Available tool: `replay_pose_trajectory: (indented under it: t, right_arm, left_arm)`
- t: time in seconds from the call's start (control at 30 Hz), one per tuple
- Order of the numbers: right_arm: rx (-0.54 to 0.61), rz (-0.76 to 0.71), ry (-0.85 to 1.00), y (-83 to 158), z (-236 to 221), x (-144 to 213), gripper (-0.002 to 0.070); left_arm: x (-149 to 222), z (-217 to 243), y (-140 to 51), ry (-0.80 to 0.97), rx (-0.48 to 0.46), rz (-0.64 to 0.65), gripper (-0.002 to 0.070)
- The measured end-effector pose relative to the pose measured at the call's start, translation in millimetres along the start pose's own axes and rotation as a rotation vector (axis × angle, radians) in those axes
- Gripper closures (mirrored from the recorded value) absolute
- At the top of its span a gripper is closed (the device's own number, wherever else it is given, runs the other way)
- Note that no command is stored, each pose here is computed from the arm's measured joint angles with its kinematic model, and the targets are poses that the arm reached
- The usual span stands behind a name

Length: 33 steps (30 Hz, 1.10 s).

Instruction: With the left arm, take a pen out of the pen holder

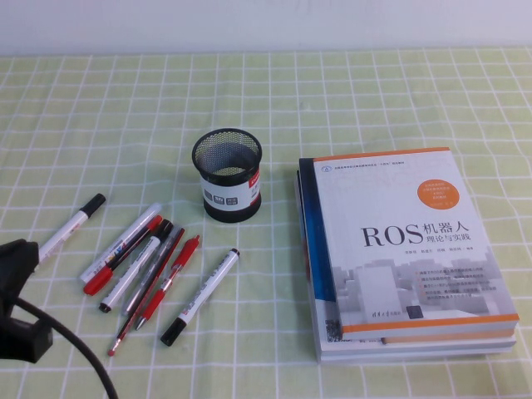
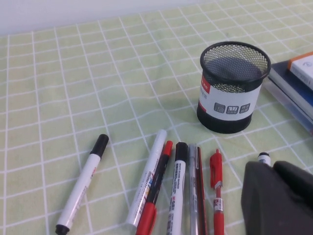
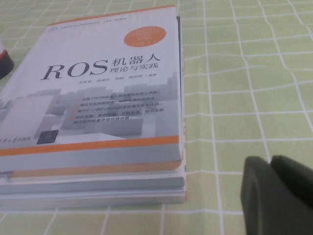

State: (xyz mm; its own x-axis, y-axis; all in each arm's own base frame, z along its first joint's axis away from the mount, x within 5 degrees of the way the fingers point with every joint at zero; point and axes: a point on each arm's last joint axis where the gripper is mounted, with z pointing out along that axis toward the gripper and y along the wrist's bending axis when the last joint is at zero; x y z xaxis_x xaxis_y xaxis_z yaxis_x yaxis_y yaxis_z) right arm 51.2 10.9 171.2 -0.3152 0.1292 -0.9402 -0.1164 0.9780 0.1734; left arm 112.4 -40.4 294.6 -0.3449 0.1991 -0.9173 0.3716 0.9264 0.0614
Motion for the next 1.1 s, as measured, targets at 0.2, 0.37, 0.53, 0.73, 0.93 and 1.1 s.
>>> replay_pose_trajectory:
  t: [0.2, 0.37, 0.53, 0.73, 0.93, 1.1]
  right_arm:
    - [0.000, 0.000, 0.000, 0.0, 0.0, 0.0, 0.0689]
    - [0.000, 0.000, 0.000, 0.0, 0.0, 0.0, 0.0688]
    - [0.000, 0.000, 0.000, 0.0, 0.0, 0.0, 0.0688]
    - [0.000, 0.000, 0.000, 0.0, 0.0, 0.0, 0.0689]
    - [0.000, 0.000, 0.000, 0.0, 0.0, 0.0, 0.0689]
    - [0.000, 0.000, 0.000, 0.0, 0.0, 0.0, 0.0689]
  left_arm:
    - [20.8, -6.4, 4.2, -0.102, -0.063, -0.024, 0.0675]
    - [58.3, -18.7, 11.3, -0.209, -0.210, -0.060, 0.0675]
    - [92.7, -26.0, 12.2, -0.326, -0.335, -0.080, 0.0675]
    - [117.3, -21.5, 9.2, -0.347, -0.343, -0.100, 0.0675]
    - [126.0, -18.3, 7.8, -0.253, -0.326, -0.126, 0.0675]
    - [139.2, -15.4, 5.5, -0.104, -0.304, -0.147, 0.0675]
